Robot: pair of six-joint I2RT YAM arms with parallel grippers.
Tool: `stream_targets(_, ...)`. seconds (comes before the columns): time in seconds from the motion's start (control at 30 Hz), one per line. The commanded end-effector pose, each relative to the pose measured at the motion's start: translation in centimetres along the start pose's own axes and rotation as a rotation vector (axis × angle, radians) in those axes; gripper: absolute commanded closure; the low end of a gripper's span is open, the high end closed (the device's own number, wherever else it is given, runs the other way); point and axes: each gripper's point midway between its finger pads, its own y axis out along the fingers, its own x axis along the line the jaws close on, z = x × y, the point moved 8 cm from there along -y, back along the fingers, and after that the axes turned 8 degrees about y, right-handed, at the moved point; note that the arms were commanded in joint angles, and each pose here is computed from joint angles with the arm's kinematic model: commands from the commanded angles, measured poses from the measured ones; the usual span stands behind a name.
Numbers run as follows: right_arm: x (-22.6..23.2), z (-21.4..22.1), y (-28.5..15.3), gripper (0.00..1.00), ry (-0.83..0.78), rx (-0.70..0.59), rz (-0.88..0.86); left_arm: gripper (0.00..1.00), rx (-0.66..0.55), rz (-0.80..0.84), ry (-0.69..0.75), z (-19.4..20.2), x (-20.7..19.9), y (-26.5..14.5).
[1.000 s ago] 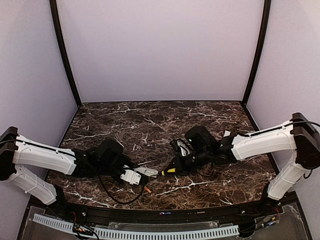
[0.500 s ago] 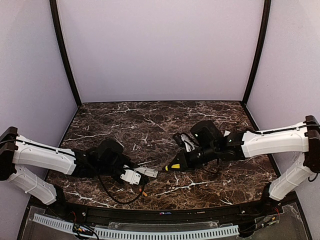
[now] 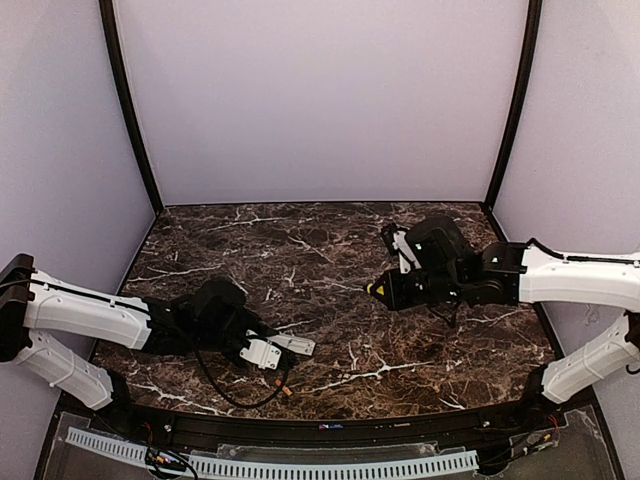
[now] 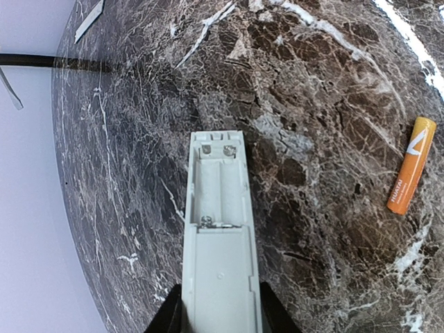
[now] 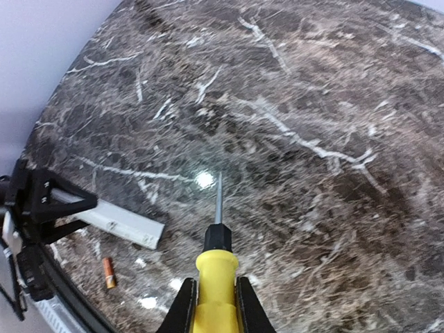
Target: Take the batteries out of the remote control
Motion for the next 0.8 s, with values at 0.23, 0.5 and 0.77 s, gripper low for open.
stream_targets(0.23,-5.1,-6.2,2.1,1.00,-0.085,-0.237,0.290,1.00,0.009,0.050,0.017,0.0,-0.8,-0.7)
stream_targets(0.5,-8.2,-9.5,7.1,1.00,-0.078,-0.232,0.354,1.00,0.005,0.043,0.031,0.0,-0.9,-1.0)
stream_targets(0.77,-10.8,-11.6,11.9,1.00,-0.065,-0.171,0.344,1.00,-0.007,0.025,0.044,-0.1,-0.9,-1.4)
